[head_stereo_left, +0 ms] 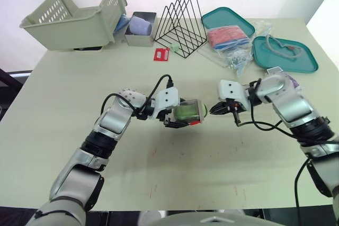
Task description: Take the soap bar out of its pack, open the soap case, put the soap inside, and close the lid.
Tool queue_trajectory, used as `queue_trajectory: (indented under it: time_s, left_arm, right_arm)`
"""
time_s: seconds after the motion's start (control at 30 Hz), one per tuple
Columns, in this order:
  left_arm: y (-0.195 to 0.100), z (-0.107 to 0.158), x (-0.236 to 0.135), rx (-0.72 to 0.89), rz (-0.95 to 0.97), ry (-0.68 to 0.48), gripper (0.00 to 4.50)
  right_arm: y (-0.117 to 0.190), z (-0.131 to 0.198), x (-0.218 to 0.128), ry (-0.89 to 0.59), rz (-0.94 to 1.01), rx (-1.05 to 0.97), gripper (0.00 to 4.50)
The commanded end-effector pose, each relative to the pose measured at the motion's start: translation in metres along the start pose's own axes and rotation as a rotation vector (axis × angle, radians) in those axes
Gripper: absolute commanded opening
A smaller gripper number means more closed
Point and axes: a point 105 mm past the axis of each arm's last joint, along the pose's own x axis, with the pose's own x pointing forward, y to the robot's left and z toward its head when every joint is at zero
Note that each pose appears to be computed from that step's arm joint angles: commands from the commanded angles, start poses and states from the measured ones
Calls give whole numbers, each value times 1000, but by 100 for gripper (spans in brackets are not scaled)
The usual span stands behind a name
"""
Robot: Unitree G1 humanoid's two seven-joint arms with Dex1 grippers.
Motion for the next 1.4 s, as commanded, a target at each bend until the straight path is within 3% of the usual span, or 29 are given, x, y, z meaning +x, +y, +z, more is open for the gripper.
queue_trajectory:
  time_s: [0.03,0.2,0.23,0.37,0.53,1.03,1.4]
  left_arm:
    - [1,16,-3,54,13,-47,348]
    - [0,17,-3,64,22,-57,348]
    - [1,18,-3,73,30,-65,348]
    - [1,27,1,140,70,-109,348]
    - [-2,40,6,206,112,-165,348]
    - [-12,48,12,233,124,-201,348]
    - [-9,51,13,232,131,-206,348]
  right_arm:
    - [-2,-10,-22,-41,-14,99,180]
    - [11,-22,-31,-114,35,337,432]
    - [13,-21,-32,-146,52,423,444]
    - [28,-15,-32,-247,153,725,444]
    - [35,-13,-29,-296,196,944,444]
    - [32,26,-13,-396,231,1014,444]
    - [25,29,1,-414,194,1041,444]
